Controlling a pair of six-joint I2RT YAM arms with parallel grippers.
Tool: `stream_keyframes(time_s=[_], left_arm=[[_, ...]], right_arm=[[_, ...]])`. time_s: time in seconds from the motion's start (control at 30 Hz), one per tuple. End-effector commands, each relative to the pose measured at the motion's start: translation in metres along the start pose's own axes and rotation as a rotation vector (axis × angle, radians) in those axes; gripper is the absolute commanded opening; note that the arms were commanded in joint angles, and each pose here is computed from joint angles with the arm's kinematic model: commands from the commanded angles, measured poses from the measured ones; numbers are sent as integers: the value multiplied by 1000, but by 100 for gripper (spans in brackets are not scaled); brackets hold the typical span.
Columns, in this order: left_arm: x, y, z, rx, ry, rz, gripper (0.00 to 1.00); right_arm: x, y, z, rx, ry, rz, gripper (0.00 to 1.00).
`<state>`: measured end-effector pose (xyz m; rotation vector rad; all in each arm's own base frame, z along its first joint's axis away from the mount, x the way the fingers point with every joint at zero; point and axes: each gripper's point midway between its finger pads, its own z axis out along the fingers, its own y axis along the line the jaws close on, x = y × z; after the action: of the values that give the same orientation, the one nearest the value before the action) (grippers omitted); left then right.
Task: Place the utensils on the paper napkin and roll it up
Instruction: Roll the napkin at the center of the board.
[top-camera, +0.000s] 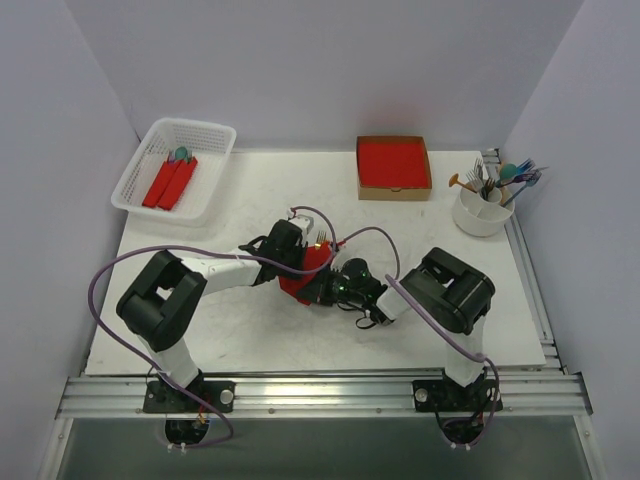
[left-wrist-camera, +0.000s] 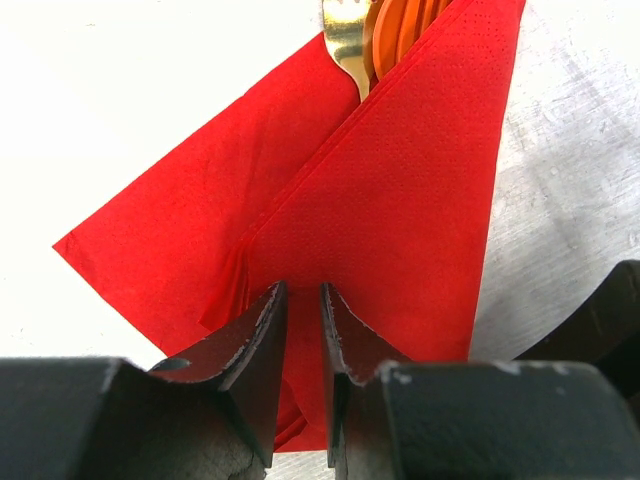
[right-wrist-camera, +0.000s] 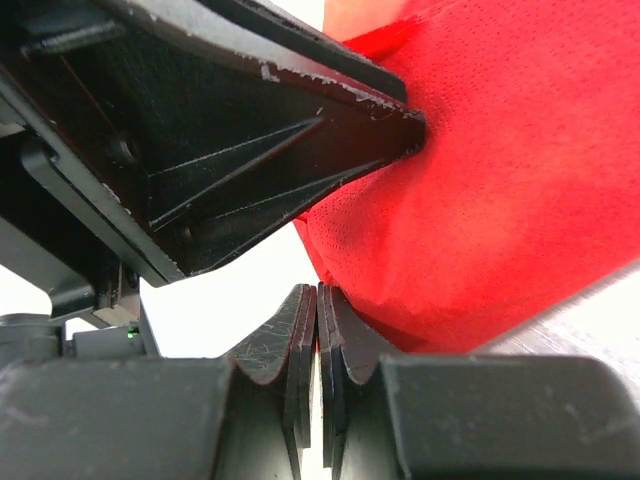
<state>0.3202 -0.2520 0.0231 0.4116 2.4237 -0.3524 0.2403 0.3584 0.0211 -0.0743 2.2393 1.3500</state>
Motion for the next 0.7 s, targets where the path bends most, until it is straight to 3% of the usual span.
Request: stream_keyframes(time_s=[0.0,0.33,0.67], left_arm=[[-5,-3,1,21,-4,7,29],[-17,-4,0,19,-22,30,28],[-23,-4,-2,18,-31,46,28]], right_arm=[[-4,-8,3,74,-20,-57,3],[-5,0,1,48,-27,-55,3],[-58,36,-15,-25,-117,-70,4]])
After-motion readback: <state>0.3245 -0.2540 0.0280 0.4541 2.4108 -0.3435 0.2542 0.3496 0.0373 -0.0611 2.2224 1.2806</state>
